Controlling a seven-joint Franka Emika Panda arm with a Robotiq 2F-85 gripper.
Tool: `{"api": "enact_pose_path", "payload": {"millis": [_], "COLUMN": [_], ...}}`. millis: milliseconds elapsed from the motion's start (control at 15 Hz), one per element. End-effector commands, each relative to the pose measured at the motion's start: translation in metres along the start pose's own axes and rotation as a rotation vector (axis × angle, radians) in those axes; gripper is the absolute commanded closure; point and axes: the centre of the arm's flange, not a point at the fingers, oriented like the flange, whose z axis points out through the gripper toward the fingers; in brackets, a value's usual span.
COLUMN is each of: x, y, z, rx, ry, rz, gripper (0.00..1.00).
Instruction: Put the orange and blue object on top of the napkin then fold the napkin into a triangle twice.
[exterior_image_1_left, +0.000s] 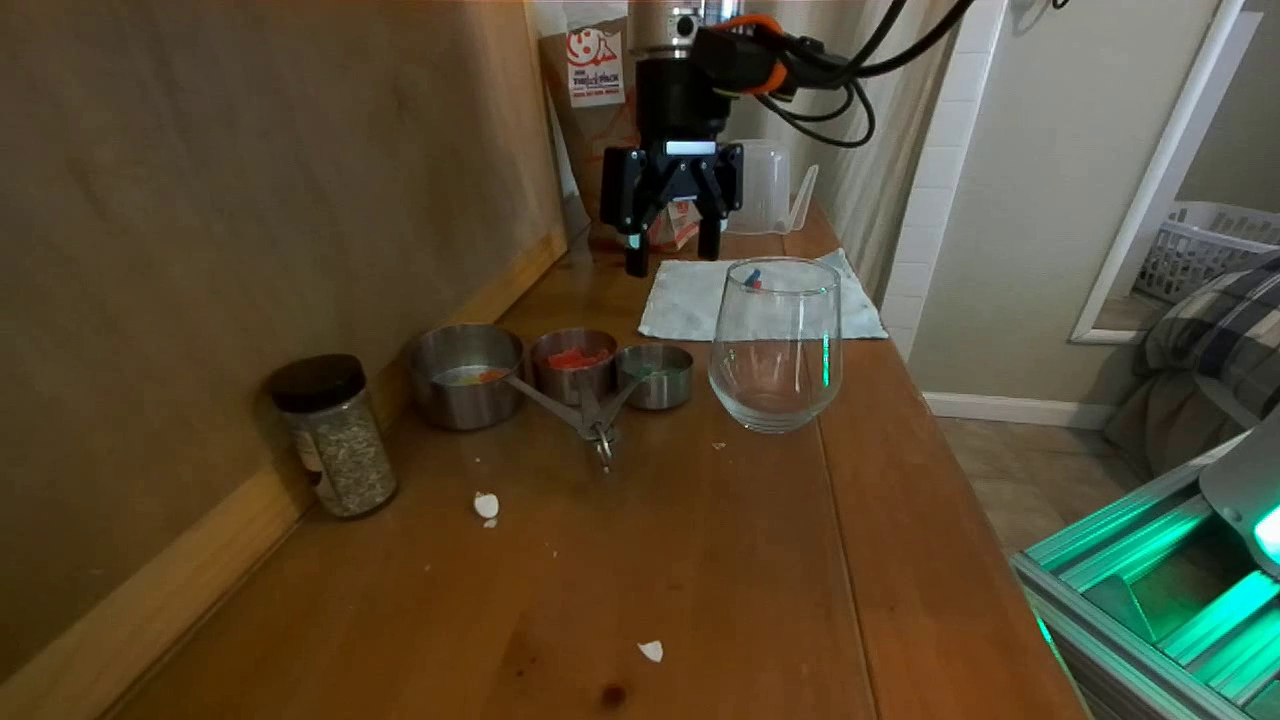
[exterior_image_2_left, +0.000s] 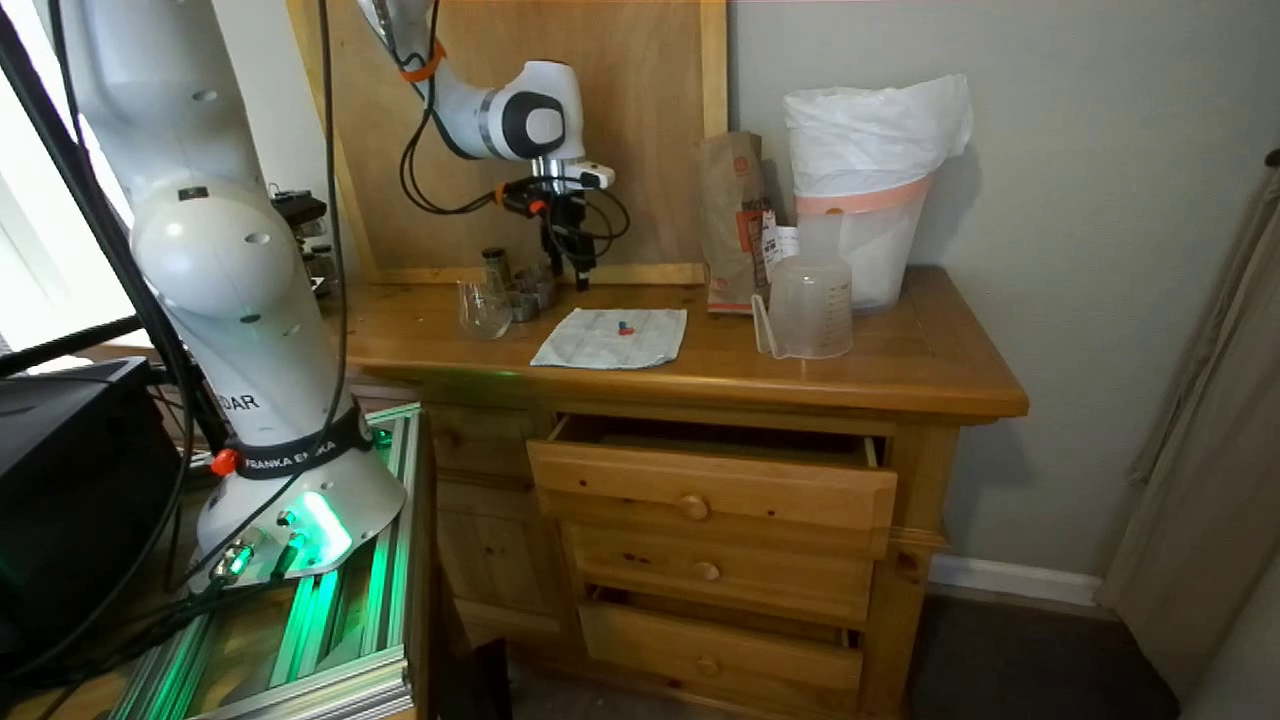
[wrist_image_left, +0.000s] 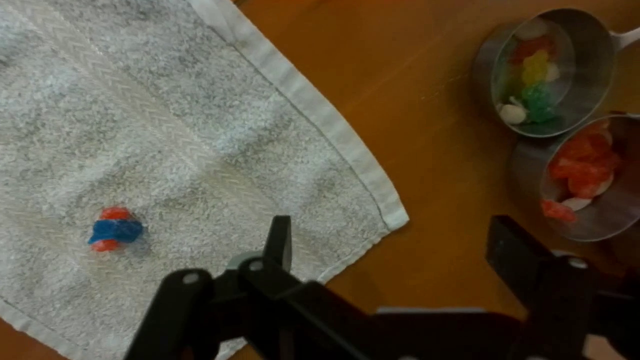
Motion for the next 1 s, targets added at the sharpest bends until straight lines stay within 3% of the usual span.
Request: {"api": "enact_pose_path", "payload": {"millis": [0,467,600,667,800,933], "x": [0.016,0.028,0.031,0.032,0.033,0.034], "y": [-0.015,-0.020,-0.021,-0.020,-0.020,-0.019], "z": [0.018,0.040,0.043,0.044,0.046,0.047], "rx": [-0.011,-0.038,-0.048,-0.050,-0.056,-0.060], "ry": [0.000,-0.011,-0.014,-0.014,-0.014,-0.019], "rz": [-0.032,-0.070,-0.076,-0.077,-0.077,-0.077], "gripper": [0.00,0.00,0.11,0.28,0.39,0.18]}}
